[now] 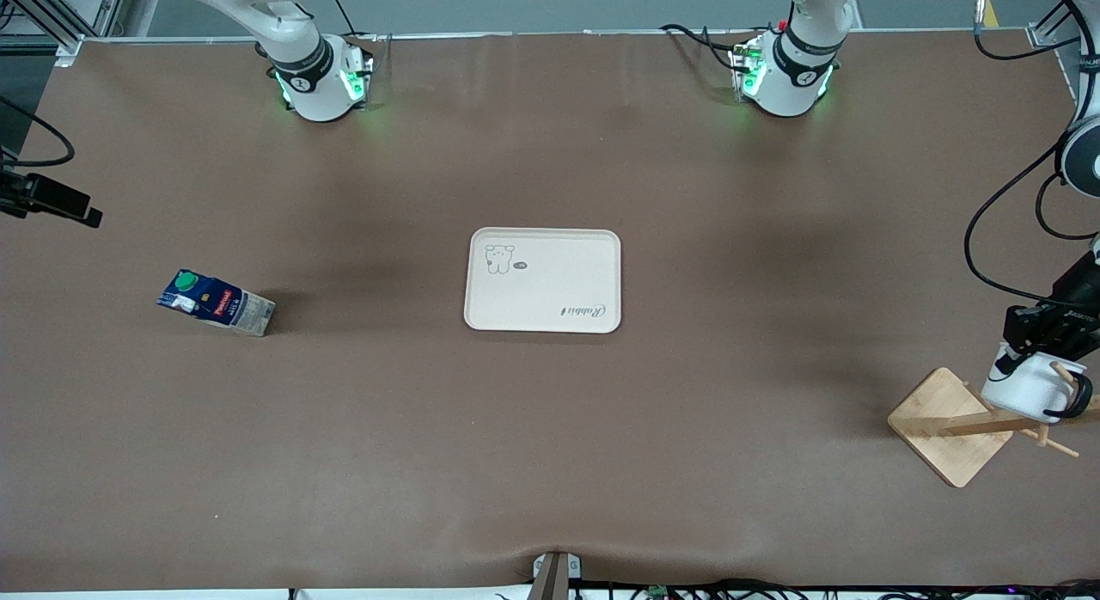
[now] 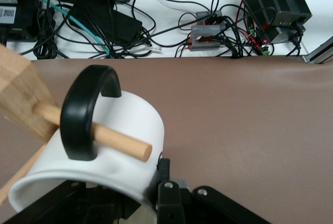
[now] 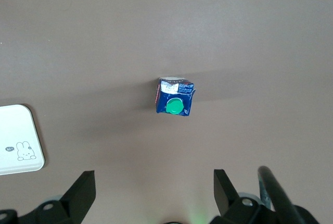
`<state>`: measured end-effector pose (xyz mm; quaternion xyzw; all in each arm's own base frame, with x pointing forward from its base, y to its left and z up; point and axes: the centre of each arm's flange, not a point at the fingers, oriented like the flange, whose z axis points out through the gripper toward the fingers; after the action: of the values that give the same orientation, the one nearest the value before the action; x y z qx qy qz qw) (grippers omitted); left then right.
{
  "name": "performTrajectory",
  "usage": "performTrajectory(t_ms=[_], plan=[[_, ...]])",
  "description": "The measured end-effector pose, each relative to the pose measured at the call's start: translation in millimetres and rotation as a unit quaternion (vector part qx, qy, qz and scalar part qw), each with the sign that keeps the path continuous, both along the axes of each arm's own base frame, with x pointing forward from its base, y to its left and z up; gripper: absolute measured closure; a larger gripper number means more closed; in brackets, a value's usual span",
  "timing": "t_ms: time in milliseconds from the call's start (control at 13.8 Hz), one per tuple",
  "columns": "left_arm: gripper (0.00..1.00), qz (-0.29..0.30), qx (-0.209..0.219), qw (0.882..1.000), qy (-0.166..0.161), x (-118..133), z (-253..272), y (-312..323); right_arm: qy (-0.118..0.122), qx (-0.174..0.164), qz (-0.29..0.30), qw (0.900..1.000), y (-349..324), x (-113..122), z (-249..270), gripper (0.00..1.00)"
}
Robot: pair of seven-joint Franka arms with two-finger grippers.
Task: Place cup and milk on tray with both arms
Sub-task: 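Grasp the white mug rim with the left gripper, then lift the mug off the stand while the right gripper reaches the milk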
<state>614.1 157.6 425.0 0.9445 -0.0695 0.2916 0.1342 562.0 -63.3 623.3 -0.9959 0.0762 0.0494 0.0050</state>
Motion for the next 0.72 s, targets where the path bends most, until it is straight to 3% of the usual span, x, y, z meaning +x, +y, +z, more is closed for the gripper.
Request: performTrajectory(t_ms=[289,723], plan=[[0.92,-0.008,-0.007,1.0,0.005,-2,3,-5,0.0,0.0,0.001,1.0,1,0,0,0.0],[0.92,-0.004,-0.052,0.998,0.038,-17,22,-14,0.013,0.0,0.004,1.0,5,8,-15,0.0]])
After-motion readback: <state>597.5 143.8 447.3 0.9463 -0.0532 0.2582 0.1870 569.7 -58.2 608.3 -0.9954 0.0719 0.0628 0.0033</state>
